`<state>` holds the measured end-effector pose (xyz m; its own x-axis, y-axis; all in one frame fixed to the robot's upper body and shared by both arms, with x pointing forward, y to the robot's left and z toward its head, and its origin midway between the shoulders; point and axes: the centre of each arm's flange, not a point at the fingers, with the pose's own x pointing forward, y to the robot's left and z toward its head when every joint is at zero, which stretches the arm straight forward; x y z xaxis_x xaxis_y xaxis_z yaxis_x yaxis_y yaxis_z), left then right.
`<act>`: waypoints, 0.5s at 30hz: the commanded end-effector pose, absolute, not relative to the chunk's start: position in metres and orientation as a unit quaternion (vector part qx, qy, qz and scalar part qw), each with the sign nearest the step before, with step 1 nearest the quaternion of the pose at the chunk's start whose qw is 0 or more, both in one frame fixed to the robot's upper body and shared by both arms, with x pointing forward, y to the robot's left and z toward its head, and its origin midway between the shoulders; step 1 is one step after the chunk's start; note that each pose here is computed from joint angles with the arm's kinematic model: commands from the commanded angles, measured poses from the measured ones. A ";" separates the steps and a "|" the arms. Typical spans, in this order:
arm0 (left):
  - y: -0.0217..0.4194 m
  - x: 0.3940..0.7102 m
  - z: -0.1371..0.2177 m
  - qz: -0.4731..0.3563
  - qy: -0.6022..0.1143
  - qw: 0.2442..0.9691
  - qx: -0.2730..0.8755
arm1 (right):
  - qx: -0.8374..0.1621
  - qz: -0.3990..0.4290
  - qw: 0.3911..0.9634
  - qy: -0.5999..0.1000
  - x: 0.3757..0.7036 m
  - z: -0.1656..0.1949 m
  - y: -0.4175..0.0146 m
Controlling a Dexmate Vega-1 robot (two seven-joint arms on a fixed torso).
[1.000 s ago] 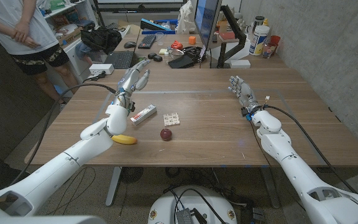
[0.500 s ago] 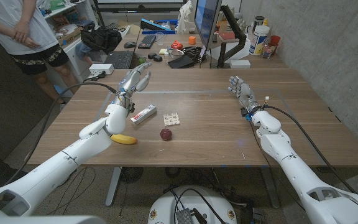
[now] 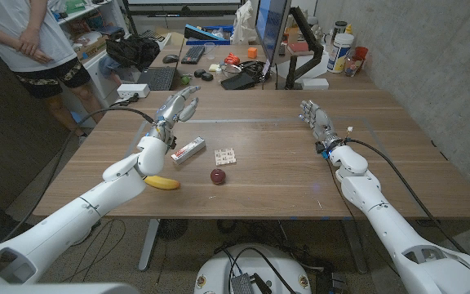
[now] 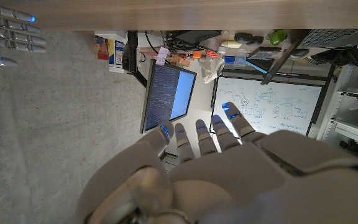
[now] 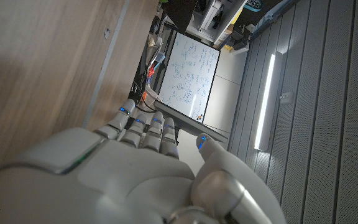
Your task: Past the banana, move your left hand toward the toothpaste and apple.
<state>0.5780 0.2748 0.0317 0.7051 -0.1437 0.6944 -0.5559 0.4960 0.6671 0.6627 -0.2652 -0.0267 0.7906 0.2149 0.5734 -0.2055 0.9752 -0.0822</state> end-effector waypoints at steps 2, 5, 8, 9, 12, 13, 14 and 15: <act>0.276 0.582 0.026 0.117 -0.342 0.789 0.497 | -0.010 0.112 0.946 -0.303 0.663 -0.027 -0.261; 0.276 0.583 0.026 0.116 -0.341 0.789 0.498 | -0.010 0.111 0.946 -0.303 0.664 -0.027 -0.261; 0.277 0.583 0.027 0.116 -0.340 0.788 0.499 | -0.010 0.111 0.946 -0.303 0.664 -0.027 -0.261; 0.277 0.584 0.027 0.116 -0.340 0.788 0.499 | -0.010 0.111 0.946 -0.303 0.664 -0.027 -0.261; 0.278 0.584 0.027 0.114 -0.337 0.788 0.502 | -0.011 0.111 0.946 -0.303 0.665 -0.027 -0.260; 0.278 0.584 0.027 0.112 -0.335 0.789 0.503 | -0.012 0.111 0.946 -0.303 0.665 -0.028 -0.259; 0.278 0.584 0.027 0.112 -0.334 0.788 0.505 | -0.012 0.112 0.946 -0.303 0.665 -0.028 -0.259; 0.278 0.585 0.026 0.111 -0.333 0.788 0.506 | -0.012 0.112 0.946 -0.303 0.665 -0.028 -0.259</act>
<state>0.5819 0.2761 0.0286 0.7347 -0.1560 0.6603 -0.5282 0.4792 0.7010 0.6638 -0.2614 -0.0267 0.7913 0.2166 0.5718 -0.2044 0.9751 -0.0866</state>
